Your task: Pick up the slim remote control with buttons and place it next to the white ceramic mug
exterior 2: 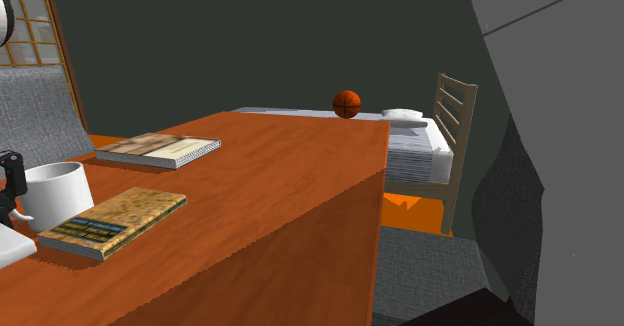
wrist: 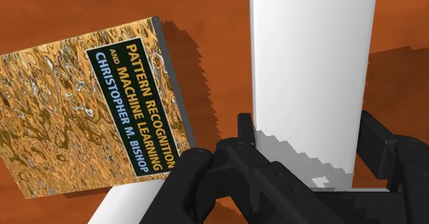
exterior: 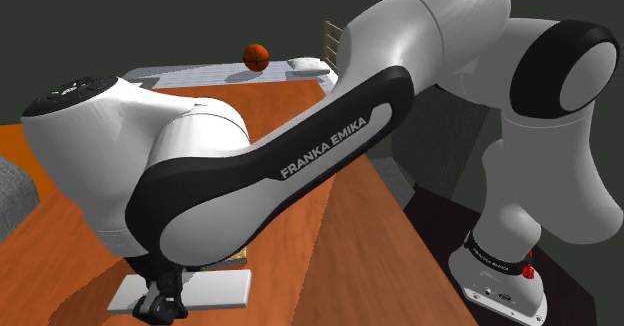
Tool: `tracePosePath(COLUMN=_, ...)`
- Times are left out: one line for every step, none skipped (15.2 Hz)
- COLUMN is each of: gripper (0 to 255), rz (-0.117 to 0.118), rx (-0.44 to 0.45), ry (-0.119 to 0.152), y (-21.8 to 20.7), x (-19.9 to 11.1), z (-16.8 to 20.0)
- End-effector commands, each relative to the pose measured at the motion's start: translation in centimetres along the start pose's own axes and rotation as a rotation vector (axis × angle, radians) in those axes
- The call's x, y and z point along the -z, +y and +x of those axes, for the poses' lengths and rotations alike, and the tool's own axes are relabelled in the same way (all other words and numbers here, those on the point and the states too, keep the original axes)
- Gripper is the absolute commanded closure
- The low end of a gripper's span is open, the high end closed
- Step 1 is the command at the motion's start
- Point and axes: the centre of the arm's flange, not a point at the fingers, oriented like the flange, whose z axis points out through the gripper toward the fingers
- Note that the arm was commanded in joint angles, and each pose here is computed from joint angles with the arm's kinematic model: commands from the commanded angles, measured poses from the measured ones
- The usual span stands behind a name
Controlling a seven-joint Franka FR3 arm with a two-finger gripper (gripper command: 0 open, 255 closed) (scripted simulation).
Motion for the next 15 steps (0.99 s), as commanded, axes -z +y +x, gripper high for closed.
tracePosePath(gripper=255, rz=0.000, rx=0.000, ry=0.001, y=0.0, x=-1.0, z=0.0)
tracePosePath(gripper=255, rz=0.000, rx=0.000, ry=0.001, y=0.0, x=-1.6, z=0.0)
tracePosePath(gripper=255, rz=0.000, rx=0.000, ry=0.001, y=0.0, x=-2.1, z=0.0)
tracePosePath(gripper=255, rz=0.000, rx=0.000, ry=0.001, y=0.0, x=-2.6, z=0.0)
tracePosePath(gripper=255, rz=0.000, rx=0.000, ry=0.001, y=-0.1, x=-3.1, z=0.0)
tracePosePath(gripper=255, rz=0.000, rx=0.000, ry=0.001, y=-0.1, x=-3.7, z=0.0)
tracePosePath(gripper=255, rz=0.000, rx=0.000, ry=0.001, y=-0.1, x=-4.2, z=0.0)
tracePosePath(gripper=255, rz=0.000, rx=0.000, ry=0.001, y=-0.1, x=-4.7, z=0.0)
tracePosePath(gripper=255, rz=0.000, rx=0.000, ry=0.001, y=-0.1, x=-5.3, z=0.0)
tracePosePath(gripper=255, rz=0.000, rx=0.000, ry=0.001, y=-0.1, x=-5.8, z=0.0)
tracePosePath(gripper=255, rz=0.000, rx=0.000, ry=0.001, y=-0.1, x=-6.3, z=0.0)
tracePosePath(gripper=255, rz=0.000, rx=0.000, ry=0.001, y=-0.1, x=-6.8, z=0.0)
tracePosePath(gripper=255, rz=0.000, rx=0.000, ry=0.001, y=-0.1, x=-7.1, z=0.0)
tracePosePath(gripper=255, rz=0.000, rx=0.000, ry=0.001, y=-0.1, x=-7.1, z=0.0)
tracePosePath(gripper=255, rz=0.000, rx=0.000, ry=0.001, y=-0.1, x=-7.1, z=0.0)
